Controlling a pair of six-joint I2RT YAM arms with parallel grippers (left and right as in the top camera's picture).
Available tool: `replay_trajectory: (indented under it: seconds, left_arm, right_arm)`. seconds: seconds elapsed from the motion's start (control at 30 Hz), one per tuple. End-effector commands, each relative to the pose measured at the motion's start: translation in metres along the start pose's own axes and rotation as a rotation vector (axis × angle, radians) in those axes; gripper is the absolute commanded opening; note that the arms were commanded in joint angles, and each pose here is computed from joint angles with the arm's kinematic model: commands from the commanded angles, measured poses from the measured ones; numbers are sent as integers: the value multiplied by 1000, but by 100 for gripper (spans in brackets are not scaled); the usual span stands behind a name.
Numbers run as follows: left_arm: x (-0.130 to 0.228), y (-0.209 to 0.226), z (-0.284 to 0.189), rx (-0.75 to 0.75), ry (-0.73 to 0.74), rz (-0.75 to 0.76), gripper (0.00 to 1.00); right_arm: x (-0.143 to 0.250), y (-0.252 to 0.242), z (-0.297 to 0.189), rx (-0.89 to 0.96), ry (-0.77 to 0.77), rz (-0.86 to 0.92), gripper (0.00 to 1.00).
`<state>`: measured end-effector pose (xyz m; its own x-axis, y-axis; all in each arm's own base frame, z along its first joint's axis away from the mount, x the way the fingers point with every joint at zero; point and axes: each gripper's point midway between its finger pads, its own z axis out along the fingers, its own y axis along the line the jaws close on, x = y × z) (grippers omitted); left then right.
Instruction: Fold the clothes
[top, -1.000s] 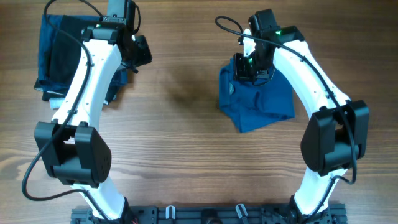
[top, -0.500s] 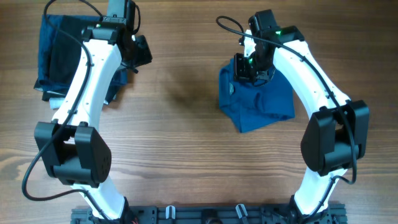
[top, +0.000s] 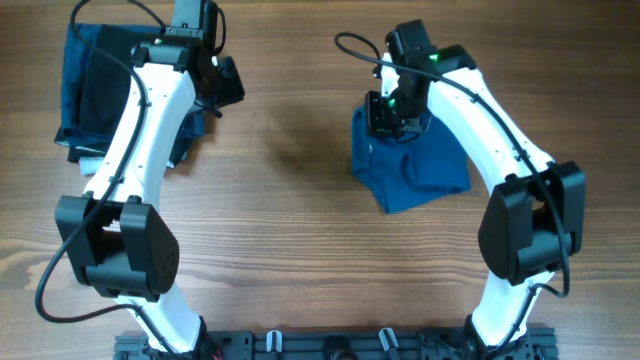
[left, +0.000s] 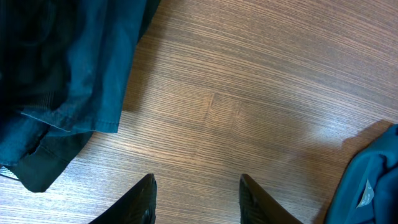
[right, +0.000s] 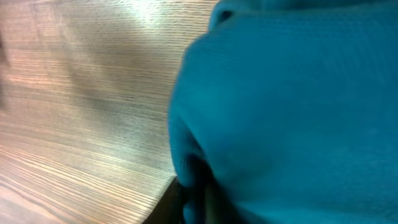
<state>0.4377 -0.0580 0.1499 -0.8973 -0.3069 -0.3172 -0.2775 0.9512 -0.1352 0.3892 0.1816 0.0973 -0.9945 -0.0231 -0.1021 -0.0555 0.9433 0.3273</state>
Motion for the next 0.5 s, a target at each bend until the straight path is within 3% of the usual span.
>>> replay_trajectory:
  seconds: [0.0,0.17,0.27,0.33,0.4,0.47]
  left_arm:
    - [1,1,4,-8,10,0,43]
    - [1,0,4,-6,7,0,42]
    - [-3,-15,4,55,-8,15,29]
    - [-2,-41,1,173,-2,54,20]
    - [2,-78,-6,331,11,89,4]
    - [6,-107,-14,437,5,131,4]
  right_arm:
    - [-3,-7,6,42,-10,7,42]
    - [-22,1,-3,-15,-80,-143,63]
    - [-41,-17,-38,27,-162,-124,65]
    - [-46,-35,-60,36,-191,-78,65]
    - [-45,-61,-80,48,-198,-11,59]
    - [-38,-83,-88,40,-174,32,46]
